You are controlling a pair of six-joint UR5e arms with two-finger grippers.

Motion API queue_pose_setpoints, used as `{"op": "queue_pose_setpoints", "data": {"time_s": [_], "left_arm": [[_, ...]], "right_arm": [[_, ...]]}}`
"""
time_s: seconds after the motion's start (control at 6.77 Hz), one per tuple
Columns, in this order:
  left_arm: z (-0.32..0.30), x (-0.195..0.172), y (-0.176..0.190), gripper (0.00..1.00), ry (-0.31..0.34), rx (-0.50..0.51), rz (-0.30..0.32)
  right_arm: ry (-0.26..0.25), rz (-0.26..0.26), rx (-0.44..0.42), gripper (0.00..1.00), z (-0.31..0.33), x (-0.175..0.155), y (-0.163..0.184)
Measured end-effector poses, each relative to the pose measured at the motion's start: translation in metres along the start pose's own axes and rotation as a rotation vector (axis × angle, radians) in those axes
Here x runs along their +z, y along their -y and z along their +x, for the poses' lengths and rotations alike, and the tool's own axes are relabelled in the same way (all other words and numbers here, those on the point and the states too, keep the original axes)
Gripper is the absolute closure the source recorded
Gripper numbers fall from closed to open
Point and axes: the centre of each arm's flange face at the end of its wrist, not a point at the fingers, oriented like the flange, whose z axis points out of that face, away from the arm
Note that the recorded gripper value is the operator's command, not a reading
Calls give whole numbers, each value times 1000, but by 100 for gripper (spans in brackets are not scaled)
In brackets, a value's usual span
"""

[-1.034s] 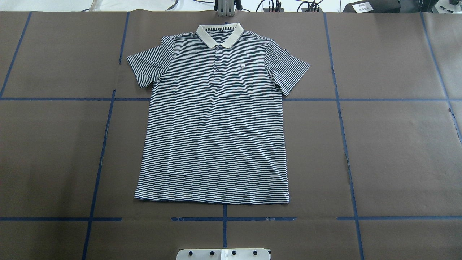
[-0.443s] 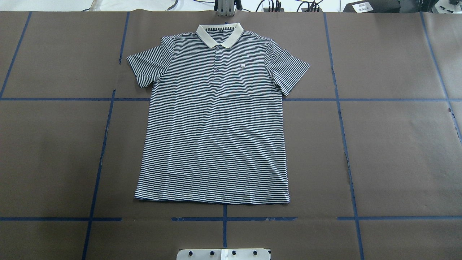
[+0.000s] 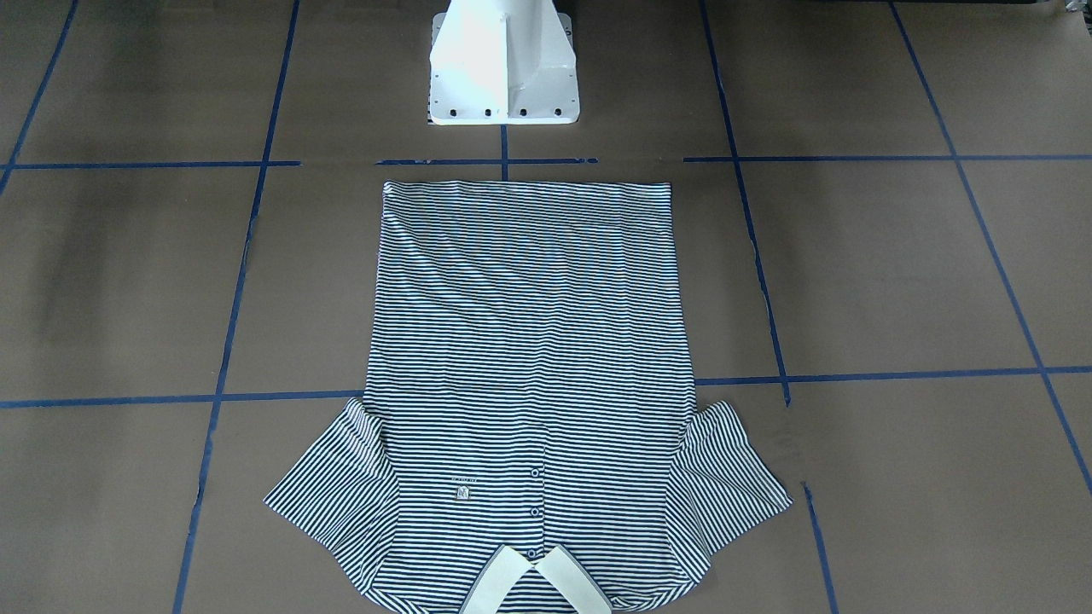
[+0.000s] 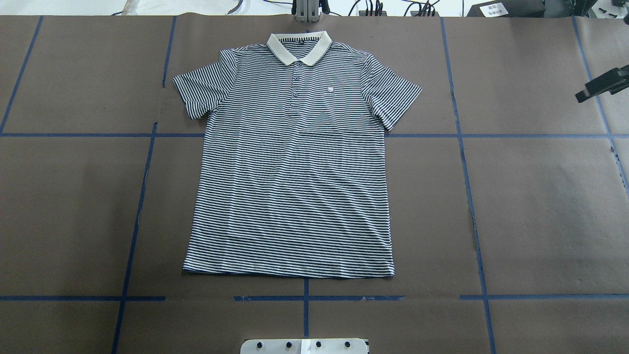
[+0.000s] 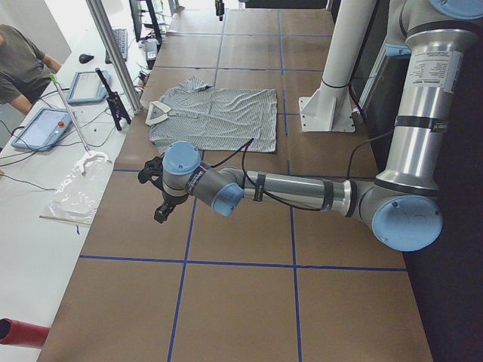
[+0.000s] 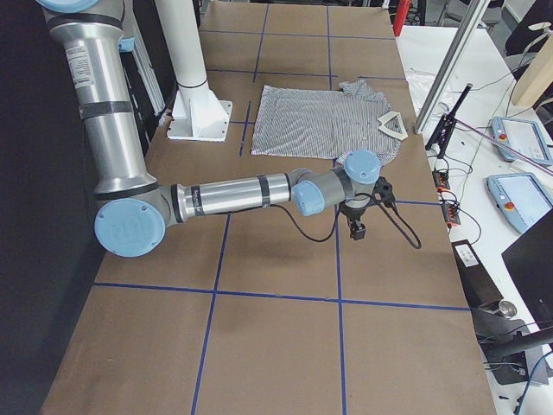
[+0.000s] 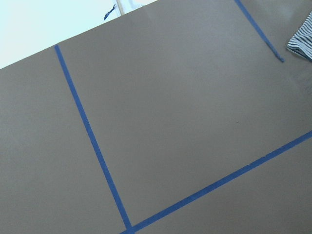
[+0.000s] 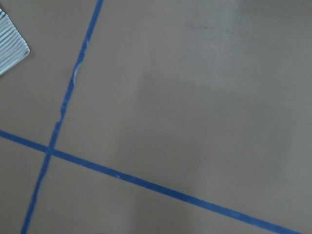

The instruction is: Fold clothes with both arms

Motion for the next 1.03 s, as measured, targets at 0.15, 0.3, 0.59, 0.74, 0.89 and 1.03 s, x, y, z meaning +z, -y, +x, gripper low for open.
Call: {"op": "queue_pose_setpoints", "data": {"time_s": [0.15, 0.3, 0.59, 0.74, 0.89, 1.03], "left_arm": [[5, 13, 17, 0, -13, 1, -2], [11, 24, 28, 0, -24, -6, -9], [26, 35, 46, 0, -41, -30, -1], [31, 35, 55, 0, -46, -43, 8], [35, 35, 61, 0, -48, -51, 15], [37, 34, 64, 0, -50, -54, 20]], "right_arm": [[1, -9, 53, 0, -39, 20, 35], [-11, -7, 96, 0, -76, 35, 67], [-36, 70, 143, 0, -151, 82, 112], [-28, 108, 168, 0, -184, 112, 129], [-36, 127, 185, 1, -209, 134, 142], [-61, 134, 194, 2, -220, 153, 148]]}}
